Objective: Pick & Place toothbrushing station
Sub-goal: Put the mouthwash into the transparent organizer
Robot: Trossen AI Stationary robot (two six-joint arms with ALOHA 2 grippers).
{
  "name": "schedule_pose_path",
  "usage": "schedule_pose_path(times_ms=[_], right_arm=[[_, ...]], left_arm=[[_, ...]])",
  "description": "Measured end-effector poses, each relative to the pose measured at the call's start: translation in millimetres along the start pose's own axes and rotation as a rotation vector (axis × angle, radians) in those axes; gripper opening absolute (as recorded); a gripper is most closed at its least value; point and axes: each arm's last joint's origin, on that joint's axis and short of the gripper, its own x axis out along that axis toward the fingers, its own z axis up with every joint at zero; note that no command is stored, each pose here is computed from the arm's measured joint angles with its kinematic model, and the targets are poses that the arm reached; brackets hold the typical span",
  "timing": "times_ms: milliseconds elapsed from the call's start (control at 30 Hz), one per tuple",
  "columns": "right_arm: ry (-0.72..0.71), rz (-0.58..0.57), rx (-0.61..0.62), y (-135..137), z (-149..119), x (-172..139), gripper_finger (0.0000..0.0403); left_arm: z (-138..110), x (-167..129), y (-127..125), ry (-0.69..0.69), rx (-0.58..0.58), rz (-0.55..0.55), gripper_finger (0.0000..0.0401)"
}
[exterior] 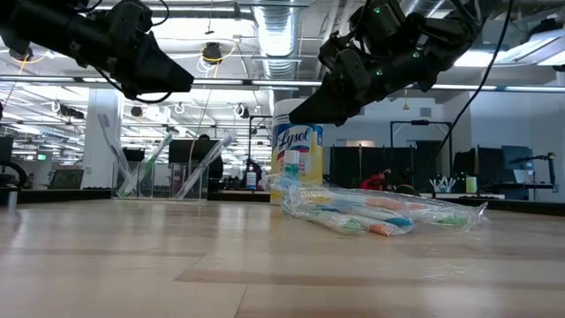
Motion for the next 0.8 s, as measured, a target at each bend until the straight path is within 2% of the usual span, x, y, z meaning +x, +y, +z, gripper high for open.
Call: schedule_pose_path(times_ms=[367,800], right_arm=[[0.031,-0.022,0.0,-9.7,-11.6,9.0,0.0087],[0.004,-0.018,0.022,-8.9,-8.2,9.0,0.0087]], left_arm=[[0.8,0.0,-0.1,-0.007,-0.004,-0.001,0.014],[1.9,0.1,-0.3,-0.018,-0.015,-0.003,0.014]])
